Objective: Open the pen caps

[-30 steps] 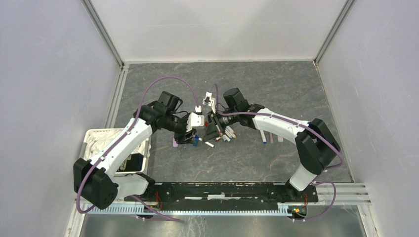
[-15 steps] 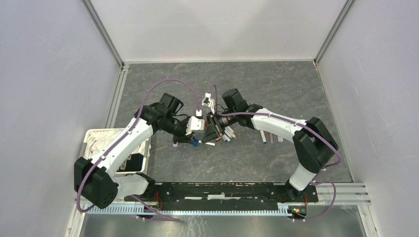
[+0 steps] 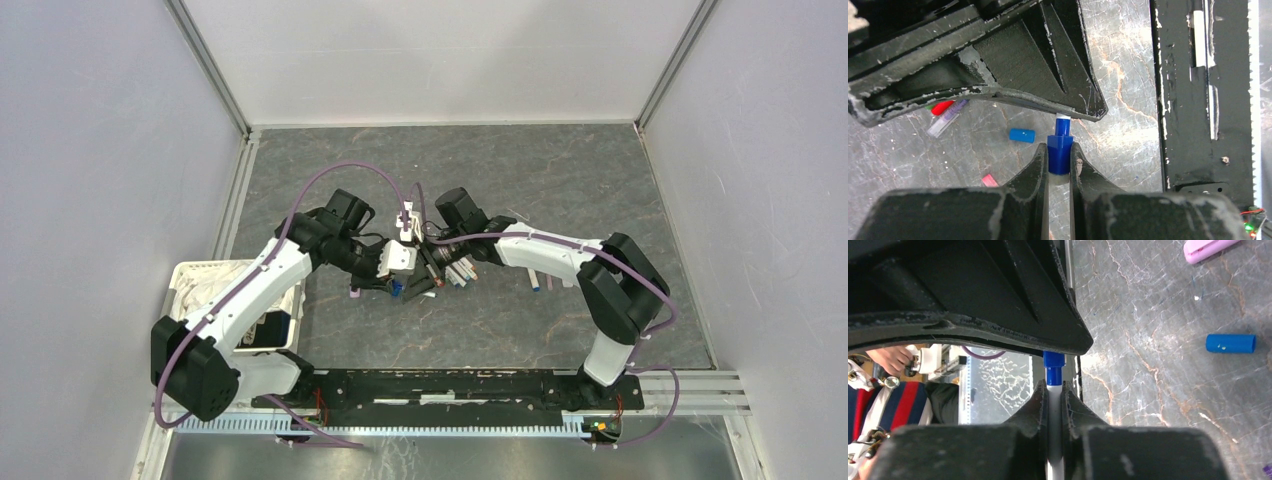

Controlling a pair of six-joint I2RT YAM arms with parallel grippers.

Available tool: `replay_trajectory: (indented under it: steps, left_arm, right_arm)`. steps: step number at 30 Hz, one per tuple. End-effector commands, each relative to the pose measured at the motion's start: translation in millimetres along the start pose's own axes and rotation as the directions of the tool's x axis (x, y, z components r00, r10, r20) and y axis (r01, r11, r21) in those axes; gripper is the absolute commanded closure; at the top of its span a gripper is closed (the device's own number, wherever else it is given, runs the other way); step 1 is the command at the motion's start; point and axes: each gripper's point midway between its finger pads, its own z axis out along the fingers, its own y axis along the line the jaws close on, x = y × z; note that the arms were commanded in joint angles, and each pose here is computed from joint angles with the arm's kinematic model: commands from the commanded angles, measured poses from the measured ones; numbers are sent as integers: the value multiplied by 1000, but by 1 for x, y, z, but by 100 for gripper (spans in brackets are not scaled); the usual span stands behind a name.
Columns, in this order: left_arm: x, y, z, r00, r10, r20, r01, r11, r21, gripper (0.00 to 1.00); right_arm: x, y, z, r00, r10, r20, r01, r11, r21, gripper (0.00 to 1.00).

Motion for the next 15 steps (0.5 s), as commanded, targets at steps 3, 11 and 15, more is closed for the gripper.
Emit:
replay_trajectory:
  steps: [3, 11, 15]
  left_arm:
    - [19, 21, -23, 980, 121, -160, -132, 989, -65, 98]
    - [45, 66, -74, 982, 45, -182, -80, 979, -189, 98]
    - [46, 75, -67, 993, 3, -120, -32, 971, -237, 98]
  right_arm:
    - [15, -16, -21, 1000, -21, -2, 21, 993, 113, 100]
    - [46, -36, -51, 999, 29, 22, -33, 972, 233, 100]
    - [31, -54, -79, 995, 28, 96, -61, 929, 365, 100]
